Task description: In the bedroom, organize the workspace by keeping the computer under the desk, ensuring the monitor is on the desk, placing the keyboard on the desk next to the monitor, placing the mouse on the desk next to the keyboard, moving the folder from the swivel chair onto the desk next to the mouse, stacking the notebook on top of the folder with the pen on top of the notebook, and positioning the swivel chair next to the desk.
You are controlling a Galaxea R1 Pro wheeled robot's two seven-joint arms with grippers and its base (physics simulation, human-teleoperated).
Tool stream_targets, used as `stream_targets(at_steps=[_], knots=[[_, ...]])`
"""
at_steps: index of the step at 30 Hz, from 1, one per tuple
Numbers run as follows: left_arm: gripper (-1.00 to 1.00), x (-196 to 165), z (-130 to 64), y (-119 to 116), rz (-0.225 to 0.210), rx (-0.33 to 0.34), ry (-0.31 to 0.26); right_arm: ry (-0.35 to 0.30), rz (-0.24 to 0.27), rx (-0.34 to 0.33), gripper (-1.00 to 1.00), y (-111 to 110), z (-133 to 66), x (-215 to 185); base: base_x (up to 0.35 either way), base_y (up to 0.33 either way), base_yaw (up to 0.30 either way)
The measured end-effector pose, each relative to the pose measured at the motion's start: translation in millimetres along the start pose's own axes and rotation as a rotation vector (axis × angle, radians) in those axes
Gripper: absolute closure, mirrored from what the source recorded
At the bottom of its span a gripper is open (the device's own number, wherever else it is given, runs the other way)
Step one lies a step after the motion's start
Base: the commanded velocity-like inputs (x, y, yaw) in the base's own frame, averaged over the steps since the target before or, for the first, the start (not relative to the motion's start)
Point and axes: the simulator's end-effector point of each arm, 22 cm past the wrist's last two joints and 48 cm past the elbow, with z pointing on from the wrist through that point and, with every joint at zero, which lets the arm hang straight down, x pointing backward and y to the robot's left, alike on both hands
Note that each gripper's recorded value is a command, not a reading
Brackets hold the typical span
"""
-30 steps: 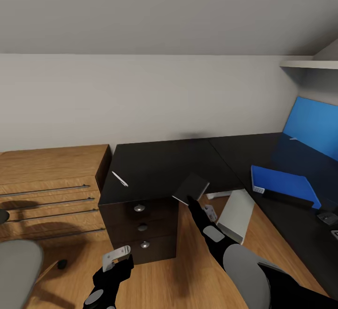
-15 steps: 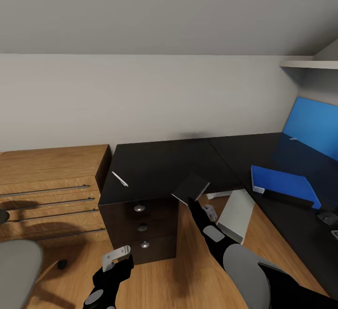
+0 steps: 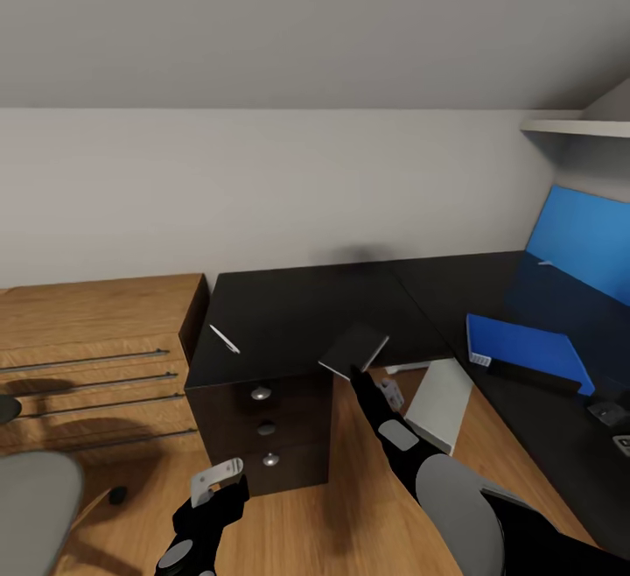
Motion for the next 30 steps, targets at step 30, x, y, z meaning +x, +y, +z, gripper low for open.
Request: stream_targets(at_steps=[30], knots=[[-1.00,32,-39.4,-45,0.142,0.083,0.085,-0.149,-0.005,-0.071,1.00,67,-1.7,-118,0.000,0.000,0.000]])
